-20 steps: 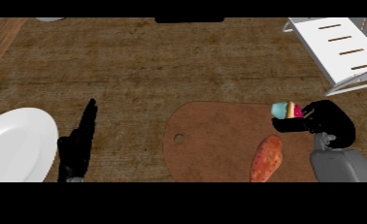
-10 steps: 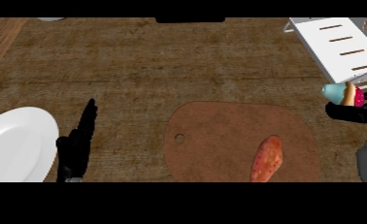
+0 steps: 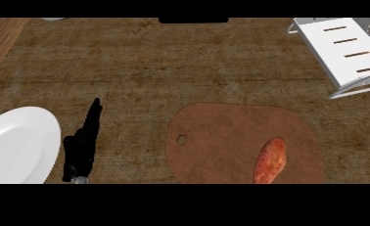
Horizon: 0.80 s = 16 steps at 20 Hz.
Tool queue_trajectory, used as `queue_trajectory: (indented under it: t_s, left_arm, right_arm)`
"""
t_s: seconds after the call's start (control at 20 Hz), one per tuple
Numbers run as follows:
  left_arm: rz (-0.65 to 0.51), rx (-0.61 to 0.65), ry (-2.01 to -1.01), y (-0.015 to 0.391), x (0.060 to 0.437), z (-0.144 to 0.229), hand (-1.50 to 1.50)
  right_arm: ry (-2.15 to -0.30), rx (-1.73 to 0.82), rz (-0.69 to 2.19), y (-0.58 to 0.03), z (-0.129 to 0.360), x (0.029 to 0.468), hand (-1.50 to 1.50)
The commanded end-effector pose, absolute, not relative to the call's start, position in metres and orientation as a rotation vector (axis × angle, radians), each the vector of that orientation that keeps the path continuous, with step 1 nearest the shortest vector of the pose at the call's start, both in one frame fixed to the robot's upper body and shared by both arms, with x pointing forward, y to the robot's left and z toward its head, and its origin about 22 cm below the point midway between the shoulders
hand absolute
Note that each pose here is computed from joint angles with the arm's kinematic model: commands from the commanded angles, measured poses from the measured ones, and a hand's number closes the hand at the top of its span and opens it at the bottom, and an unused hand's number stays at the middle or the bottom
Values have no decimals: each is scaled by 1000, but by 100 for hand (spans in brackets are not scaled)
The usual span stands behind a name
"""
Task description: Pick the cupcake from the cutting board and place it in the tiered basket
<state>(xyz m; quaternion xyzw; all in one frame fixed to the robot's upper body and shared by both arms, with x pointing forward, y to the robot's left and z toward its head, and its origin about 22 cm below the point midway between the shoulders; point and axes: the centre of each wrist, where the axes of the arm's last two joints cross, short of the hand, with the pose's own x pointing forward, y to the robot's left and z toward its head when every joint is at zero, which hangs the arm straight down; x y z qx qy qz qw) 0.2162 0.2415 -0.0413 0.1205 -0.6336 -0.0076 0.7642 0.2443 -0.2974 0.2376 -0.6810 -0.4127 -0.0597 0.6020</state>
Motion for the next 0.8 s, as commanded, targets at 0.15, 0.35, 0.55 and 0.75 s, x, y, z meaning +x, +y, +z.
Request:
queue_trajectory:
  t_s: [0.15, 0.35, 0.55, 0.75]
  left_arm:
    - [-18, 265, -1297, 240, 202, -64, 0]
    - [-29, 246, -1305, 242, 198, -61, 0]
    - [-9, 251, -1313, 246, 214, -57, 0]
    - [-38, 258, -1316, 247, 223, -52, 0]
  right_arm:
    - [-785, -1647, -191, -307, 299, 248, 150]
    - [-777, -1644, -224, -307, 322, 268, 150]
    - [-773, -1638, -244, -332, 330, 285, 150]
    - [-752, -1622, -246, -348, 335, 313, 150]
